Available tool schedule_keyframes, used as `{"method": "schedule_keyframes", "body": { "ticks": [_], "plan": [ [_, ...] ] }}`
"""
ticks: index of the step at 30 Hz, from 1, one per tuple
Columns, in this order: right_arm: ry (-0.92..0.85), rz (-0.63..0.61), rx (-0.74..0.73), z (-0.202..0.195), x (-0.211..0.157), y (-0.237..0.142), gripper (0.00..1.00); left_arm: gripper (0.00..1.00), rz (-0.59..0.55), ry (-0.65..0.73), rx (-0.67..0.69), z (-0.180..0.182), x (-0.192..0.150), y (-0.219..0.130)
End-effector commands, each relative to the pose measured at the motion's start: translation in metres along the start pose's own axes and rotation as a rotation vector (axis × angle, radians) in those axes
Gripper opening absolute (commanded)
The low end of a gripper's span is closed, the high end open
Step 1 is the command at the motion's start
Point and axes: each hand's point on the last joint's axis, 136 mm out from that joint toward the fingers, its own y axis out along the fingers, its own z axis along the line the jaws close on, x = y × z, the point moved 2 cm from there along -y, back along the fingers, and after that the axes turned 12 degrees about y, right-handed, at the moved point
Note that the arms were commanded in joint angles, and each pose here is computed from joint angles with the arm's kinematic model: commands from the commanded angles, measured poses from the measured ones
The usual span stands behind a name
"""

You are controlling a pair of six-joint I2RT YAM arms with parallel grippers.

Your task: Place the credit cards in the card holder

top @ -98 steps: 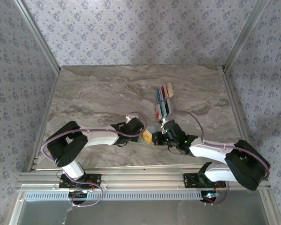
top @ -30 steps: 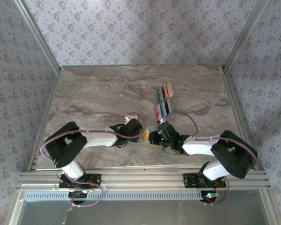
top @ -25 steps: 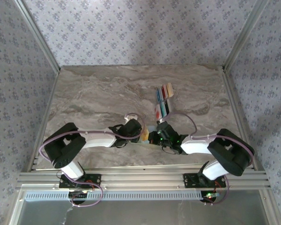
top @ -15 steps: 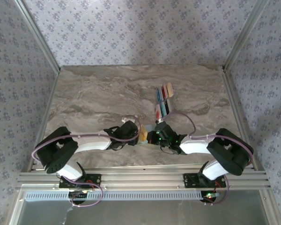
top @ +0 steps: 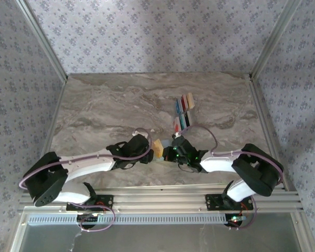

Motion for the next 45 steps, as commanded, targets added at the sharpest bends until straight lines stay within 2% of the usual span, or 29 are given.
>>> {"method": "schedule_keyframes", "body": {
  "ticks": [1, 3, 6, 13, 19, 27, 35, 45],
  "plan": [
    [-0.022, 0.034, -0.052, -0.008, -0.009, 0.004, 0.00, 0.27, 0.020, -0.006, 0.003, 0.003, 0.000, 0.006],
    [-0.020, 0.038, -0.048, -0.007, -0.010, 0.004, 0.00, 0.19, 0.038, 0.000, 0.005, 0.002, -0.002, 0.013],
    [-0.015, 0.052, -0.035, -0.005, -0.012, 0.004, 0.00, 0.14, 0.075, 0.006, 0.003, 0.002, -0.011, 0.025],
    [0.011, 0.097, 0.001, -0.001, -0.019, 0.001, 0.00, 0.12, 0.116, -0.011, 0.002, 0.006, -0.033, 0.038],
    [0.023, 0.129, 0.028, 0.002, -0.025, -0.006, 0.00, 0.13, 0.115, -0.016, 0.003, 0.009, -0.038, 0.037],
    [-0.038, 0.116, -0.015, -0.002, -0.019, -0.005, 0.15, 0.13, 0.115, -0.010, 0.001, 0.008, -0.037, 0.038],
    [-0.087, 0.112, 0.006, 0.005, -0.011, -0.004, 0.33, 0.14, 0.118, -0.005, 0.000, 0.008, -0.036, 0.037],
    [-0.102, 0.141, 0.057, 0.011, -0.003, 0.006, 0.33, 0.14, 0.125, 0.003, 0.000, 0.007, -0.037, 0.038]
  ]
}}
